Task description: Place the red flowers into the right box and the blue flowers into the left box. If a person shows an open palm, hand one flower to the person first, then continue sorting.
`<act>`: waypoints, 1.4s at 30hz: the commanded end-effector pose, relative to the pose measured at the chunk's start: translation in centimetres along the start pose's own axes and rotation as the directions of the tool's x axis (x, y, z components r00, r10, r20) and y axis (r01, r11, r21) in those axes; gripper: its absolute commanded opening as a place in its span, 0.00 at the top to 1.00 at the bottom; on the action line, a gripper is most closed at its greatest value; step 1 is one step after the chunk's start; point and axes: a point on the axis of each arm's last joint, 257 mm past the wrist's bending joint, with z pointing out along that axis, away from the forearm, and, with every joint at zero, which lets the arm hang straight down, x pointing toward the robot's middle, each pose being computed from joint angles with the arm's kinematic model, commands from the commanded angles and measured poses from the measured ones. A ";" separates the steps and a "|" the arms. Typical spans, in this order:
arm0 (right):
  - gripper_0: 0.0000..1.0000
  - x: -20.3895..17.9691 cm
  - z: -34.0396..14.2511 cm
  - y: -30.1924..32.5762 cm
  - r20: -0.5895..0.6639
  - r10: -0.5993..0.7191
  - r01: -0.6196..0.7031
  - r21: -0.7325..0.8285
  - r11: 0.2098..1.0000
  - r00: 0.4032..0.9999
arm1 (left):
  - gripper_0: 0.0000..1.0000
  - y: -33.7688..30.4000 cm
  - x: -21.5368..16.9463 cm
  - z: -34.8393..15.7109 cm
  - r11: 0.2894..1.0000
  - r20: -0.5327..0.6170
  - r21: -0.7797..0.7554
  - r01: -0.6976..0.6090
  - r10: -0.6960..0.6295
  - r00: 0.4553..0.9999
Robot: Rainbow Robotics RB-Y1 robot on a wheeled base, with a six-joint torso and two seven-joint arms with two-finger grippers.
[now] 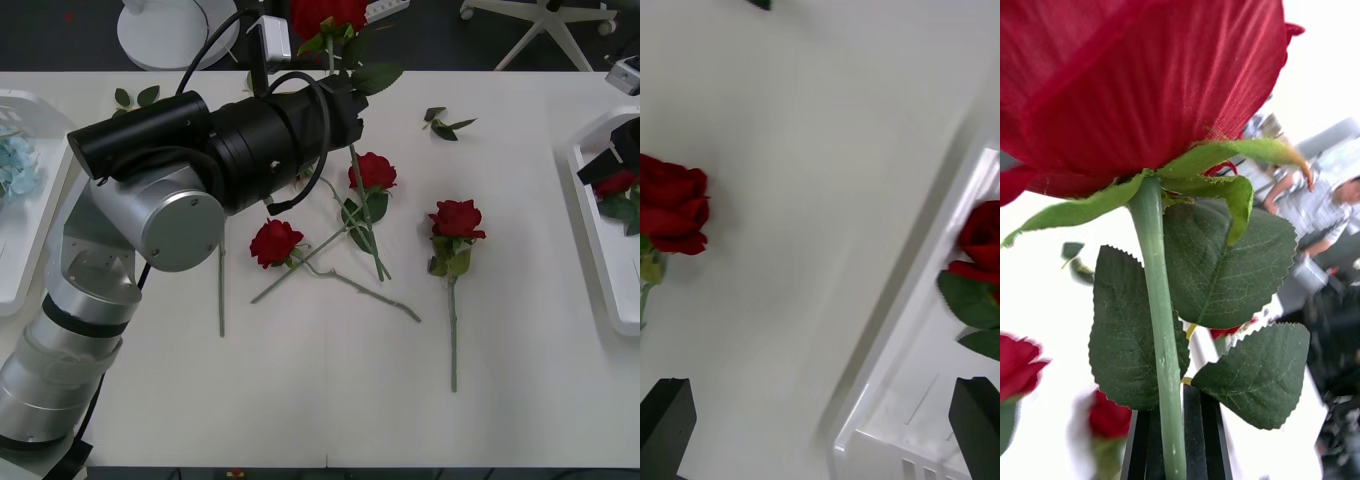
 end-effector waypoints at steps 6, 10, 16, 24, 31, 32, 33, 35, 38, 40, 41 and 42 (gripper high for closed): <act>0.00 1.2 -2.3 9.1 0.041 -0.089 0.098 -0.331 0.939 0.995 | 1.00 -6.1 -3.8 3.7 0.988 0.164 0.151 -0.030 0.005 0.986; 0.00 0.8 -3.3 11.7 0.068 -0.103 0.122 -0.420 0.899 0.992 | 1.00 -7.6 -4.5 4.0 0.983 0.175 0.184 -0.019 -0.014 0.984; 0.00 0.0 -4.3 16.4 0.124 -0.136 0.182 -0.537 0.824 0.983 | 1.00 -9.2 -5.0 4.1 0.964 0.199 0.254 0.073 -0.126 0.972; 0.00 -2.4 -4.9 22.0 0.223 -0.140 0.251 -0.622 0.741 0.965 | 1.00 -9.5 -5.0 4.6 0.952 0.232 0.287 0.107 -0.177 0.956; 0.00 -4.7 -3.9 25.3 0.288 -0.105 0.275 -0.651 0.707 0.952 | 1.00 -10.3 -4.8 4.5 0.942 0.232 0.314 0.117 -0.196 0.953; 0.00 -4.7 -3.6 25.6 0.289 -0.110 0.280 -0.649 0.707 0.951 | 1.00 -10.3 -4.6 4.6 0.942 0.229 0.314 0.118 -0.196 0.954; 0.00 -4.8 -3.4 25.9 0.293 -0.115 0.286 -0.648 0.706 0.949 | 1.00 -10.3 -4.6 4.6 0.942 0.227 0.315 0.119 -0.197 0.954; 0.00 -5.1 -3.2 26.9 0.301 -0.112 0.291 -0.657 0.695 0.947 | 1.00 -10.5 -4.3 4.7 0.941 0.221 0.317 0.120 -0.196 0.955; 0.06 -5.5 -3.0 27.8 0.306 -0.099 0.289 -0.672 0.682 0.947 | 1.00 -10.5 -4.1 4.7 0.939 0.215 0.319 0.127 -0.202 0.955; 0.15 -5.6 -2.8 28.2 0.310 -0.106 0.296 -0.671 0.680 0.945 | 1.00 -10.6 -4.1 4.7 0.938 0.214 0.320 0.129 -0.205 0.955; 0.20 -5.7 -2.7 28.4 0.314 -0.106 0.299 -0.669 0.680 0.944 | 1.00 -10.5 -4.1 4.7 0.939 0.215 0.320 0.128 -0.203 0.955; 0.25 -5.7 -2.6 28.7 0.315 -0.110 0.303 -0.670 0.678 0.943 | 1.00 -10.6 -4.1 4.7 0.939 0.215 0.321 0.127 -0.203 0.955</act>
